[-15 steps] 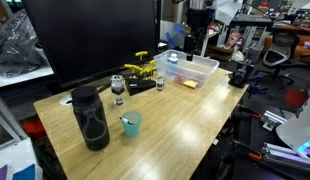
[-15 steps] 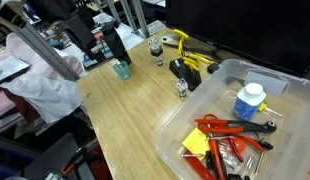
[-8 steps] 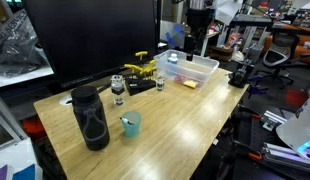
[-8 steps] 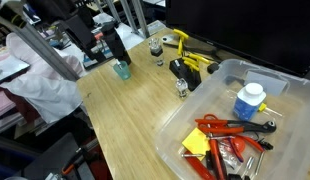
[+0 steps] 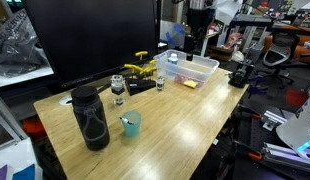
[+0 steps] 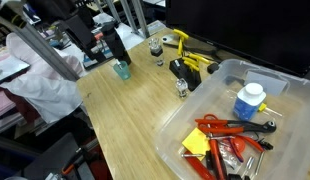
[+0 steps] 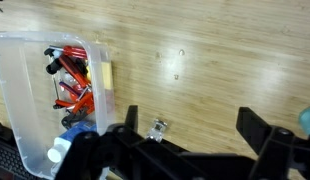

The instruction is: Pick up a bolt from the box and set it on the table

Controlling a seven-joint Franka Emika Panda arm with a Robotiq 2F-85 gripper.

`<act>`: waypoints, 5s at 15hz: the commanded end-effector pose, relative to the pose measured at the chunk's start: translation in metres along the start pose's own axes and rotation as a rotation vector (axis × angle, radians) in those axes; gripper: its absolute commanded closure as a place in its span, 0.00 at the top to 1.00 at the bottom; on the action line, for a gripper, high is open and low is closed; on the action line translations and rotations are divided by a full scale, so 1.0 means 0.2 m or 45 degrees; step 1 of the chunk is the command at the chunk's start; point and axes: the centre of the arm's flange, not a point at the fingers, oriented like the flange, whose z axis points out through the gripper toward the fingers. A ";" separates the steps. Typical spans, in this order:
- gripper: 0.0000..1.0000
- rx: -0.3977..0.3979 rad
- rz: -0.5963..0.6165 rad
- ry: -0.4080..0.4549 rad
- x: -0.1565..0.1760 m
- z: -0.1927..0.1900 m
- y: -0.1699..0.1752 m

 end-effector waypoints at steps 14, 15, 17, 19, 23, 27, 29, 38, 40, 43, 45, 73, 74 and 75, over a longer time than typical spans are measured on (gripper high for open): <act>1.00 -0.015 0.486 -0.011 0.11 0.03 0.25; 1.00 -0.022 0.558 -0.035 0.13 0.04 0.32; 1.00 -0.033 0.656 -0.075 0.15 0.09 0.45; 1.00 -0.007 0.626 -0.059 0.10 0.10 0.47; 1.00 -0.009 0.655 -0.081 0.12 0.13 0.50; 1.00 0.010 0.771 -0.112 0.16 0.17 0.53; 1.00 0.053 0.895 -0.169 0.19 0.25 0.58; 1.00 0.053 1.517 -0.330 0.23 0.66 0.89; 1.00 0.052 1.427 -0.304 0.22 0.66 0.89; 1.00 0.055 1.414 -0.298 0.22 0.64 0.86; 1.00 0.055 1.412 -0.297 0.22 0.64 0.86; 1.00 0.114 1.823 -0.260 0.29 1.09 1.31; 1.00 0.126 1.824 -0.257 0.29 1.09 1.31; 1.00 0.121 1.824 -0.242 0.29 1.09 1.31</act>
